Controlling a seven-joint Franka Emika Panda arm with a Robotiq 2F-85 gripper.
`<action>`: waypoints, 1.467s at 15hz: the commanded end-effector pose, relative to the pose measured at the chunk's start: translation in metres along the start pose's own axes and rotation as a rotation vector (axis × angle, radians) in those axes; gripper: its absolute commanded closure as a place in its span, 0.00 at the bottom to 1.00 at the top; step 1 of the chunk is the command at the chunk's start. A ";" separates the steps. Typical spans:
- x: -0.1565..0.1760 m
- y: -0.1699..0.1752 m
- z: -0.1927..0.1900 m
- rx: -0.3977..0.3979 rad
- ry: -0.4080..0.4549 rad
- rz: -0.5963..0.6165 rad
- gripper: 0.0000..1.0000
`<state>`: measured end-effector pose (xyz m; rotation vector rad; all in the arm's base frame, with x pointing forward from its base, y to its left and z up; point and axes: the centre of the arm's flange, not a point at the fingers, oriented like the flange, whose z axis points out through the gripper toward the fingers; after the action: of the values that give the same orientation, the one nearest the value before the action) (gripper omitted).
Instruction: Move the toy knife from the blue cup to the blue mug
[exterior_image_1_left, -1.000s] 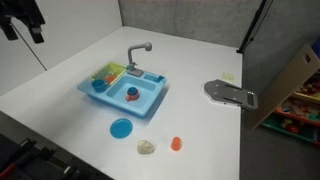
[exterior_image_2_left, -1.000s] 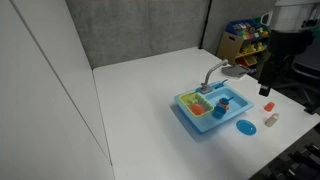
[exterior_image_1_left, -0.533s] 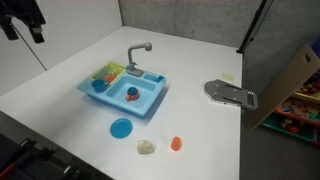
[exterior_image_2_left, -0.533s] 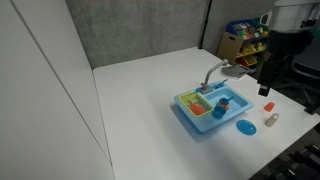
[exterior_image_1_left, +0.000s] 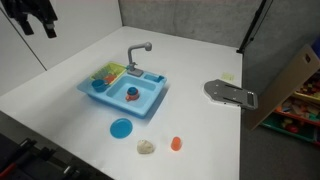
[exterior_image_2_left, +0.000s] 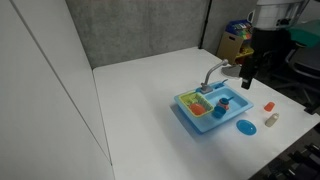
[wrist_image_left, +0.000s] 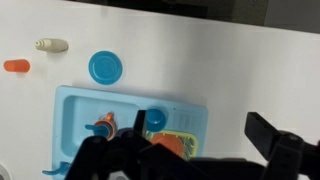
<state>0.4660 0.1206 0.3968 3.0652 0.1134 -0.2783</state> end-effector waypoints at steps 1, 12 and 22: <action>0.039 -0.002 -0.001 -0.020 0.021 0.068 0.00; 0.103 0.046 0.044 0.017 0.088 0.343 0.00; 0.130 0.113 0.109 0.026 0.118 0.574 0.00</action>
<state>0.5725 0.0267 0.2868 3.0098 -0.6558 -0.0821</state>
